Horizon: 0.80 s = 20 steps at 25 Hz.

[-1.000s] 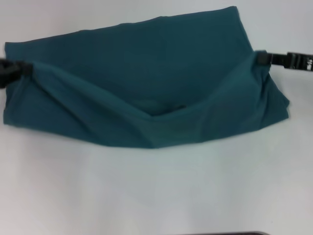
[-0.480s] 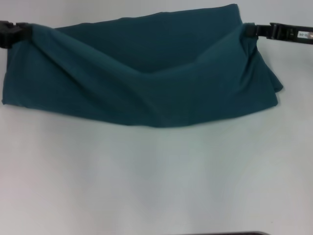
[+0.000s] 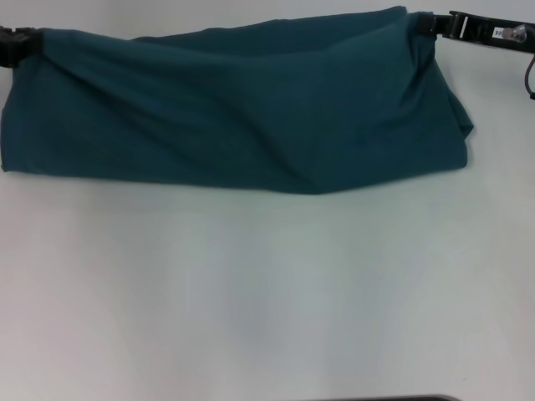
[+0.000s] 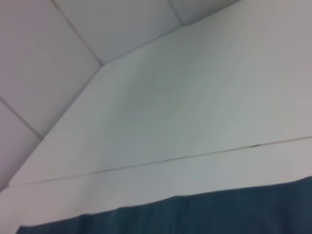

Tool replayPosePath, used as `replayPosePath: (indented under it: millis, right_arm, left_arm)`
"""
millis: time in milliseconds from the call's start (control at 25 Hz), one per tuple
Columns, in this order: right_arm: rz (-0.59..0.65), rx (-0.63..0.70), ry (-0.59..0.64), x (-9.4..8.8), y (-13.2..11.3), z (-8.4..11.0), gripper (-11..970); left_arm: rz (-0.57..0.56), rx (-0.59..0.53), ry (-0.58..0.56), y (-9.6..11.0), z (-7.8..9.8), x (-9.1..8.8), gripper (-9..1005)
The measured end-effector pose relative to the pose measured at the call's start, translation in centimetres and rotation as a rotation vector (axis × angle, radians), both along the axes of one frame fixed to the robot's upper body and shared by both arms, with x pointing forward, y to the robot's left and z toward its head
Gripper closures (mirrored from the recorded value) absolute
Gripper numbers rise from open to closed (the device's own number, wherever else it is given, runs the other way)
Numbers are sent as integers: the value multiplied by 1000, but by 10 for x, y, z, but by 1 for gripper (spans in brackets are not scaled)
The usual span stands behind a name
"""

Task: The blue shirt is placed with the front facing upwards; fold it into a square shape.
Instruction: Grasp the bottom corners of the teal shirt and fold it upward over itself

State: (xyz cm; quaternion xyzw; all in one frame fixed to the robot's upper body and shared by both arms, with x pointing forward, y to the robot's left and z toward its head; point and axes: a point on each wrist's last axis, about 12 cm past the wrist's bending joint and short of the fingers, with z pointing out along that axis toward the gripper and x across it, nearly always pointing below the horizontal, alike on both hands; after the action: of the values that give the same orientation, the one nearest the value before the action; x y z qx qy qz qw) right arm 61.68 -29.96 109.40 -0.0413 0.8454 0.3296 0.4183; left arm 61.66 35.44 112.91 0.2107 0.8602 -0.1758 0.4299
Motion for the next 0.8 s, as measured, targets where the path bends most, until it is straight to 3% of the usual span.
replayPosePath:
  millis: [800]
  right_arm:
    - [-177,-60,-54,26,15,-4,867]
  left_arm:
    - [103,169,-54,-25,-11,28,928]
